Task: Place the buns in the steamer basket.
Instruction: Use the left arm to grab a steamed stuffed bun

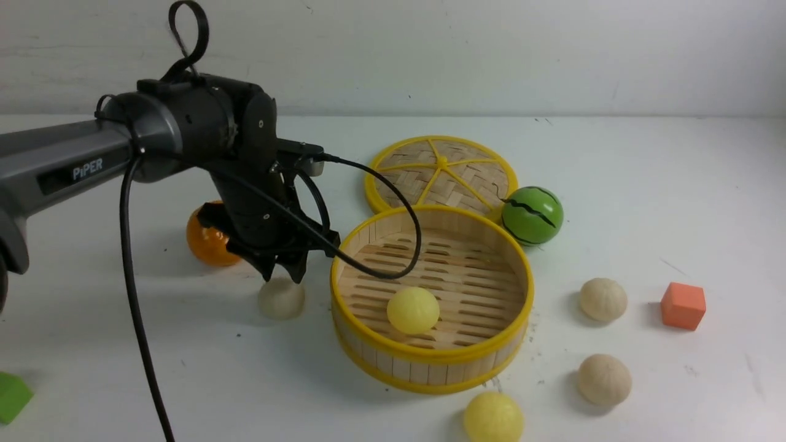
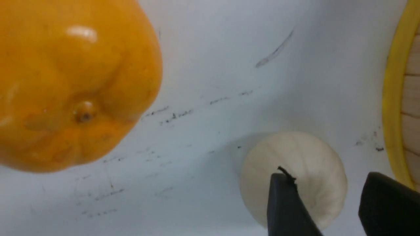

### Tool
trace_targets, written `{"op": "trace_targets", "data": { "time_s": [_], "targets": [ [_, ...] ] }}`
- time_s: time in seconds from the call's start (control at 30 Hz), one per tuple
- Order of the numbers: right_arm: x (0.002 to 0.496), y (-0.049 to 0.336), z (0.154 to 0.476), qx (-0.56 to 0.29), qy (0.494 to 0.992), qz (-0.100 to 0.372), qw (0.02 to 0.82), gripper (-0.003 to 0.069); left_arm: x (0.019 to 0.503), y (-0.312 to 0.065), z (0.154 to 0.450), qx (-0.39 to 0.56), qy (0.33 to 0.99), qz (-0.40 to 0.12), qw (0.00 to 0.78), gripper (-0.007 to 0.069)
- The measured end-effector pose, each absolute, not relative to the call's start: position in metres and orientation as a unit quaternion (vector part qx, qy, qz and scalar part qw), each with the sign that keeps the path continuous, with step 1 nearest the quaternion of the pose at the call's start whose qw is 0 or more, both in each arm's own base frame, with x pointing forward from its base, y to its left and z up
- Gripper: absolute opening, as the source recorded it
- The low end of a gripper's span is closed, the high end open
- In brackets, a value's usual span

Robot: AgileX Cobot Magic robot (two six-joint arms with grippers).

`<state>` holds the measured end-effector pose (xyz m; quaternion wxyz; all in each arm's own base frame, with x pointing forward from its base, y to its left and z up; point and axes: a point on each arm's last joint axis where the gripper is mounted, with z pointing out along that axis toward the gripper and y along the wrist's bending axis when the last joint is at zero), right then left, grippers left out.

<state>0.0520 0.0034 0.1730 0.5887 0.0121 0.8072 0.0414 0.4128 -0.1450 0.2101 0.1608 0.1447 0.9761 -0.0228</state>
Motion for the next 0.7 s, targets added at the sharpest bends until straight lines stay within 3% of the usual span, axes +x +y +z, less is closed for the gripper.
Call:
{"op": "trace_targets", "data": {
  "time_s": [0.4, 0.53, 0.7],
  "targets": [
    [0.052, 0.003, 0.173, 0.013, 0.807, 0.042, 0.589, 0.0241, 0.416, -0.145, 0.193, 0.149, 0.978, -0.012, 0.145, 0.0279],
    [0.052, 0.003, 0.173, 0.013, 0.807, 0.042, 0.589, 0.0241, 0.415, -0.144, 0.192, 0.149, 0.980, -0.010, 0.134, 0.0216],
    [0.052, 0.003, 0.173, 0.013, 0.807, 0.042, 0.589, 0.0241, 0.410, -0.144, 0.191, 0.139, 0.984, -0.011, 0.111, 0.0056]
  ]
}}
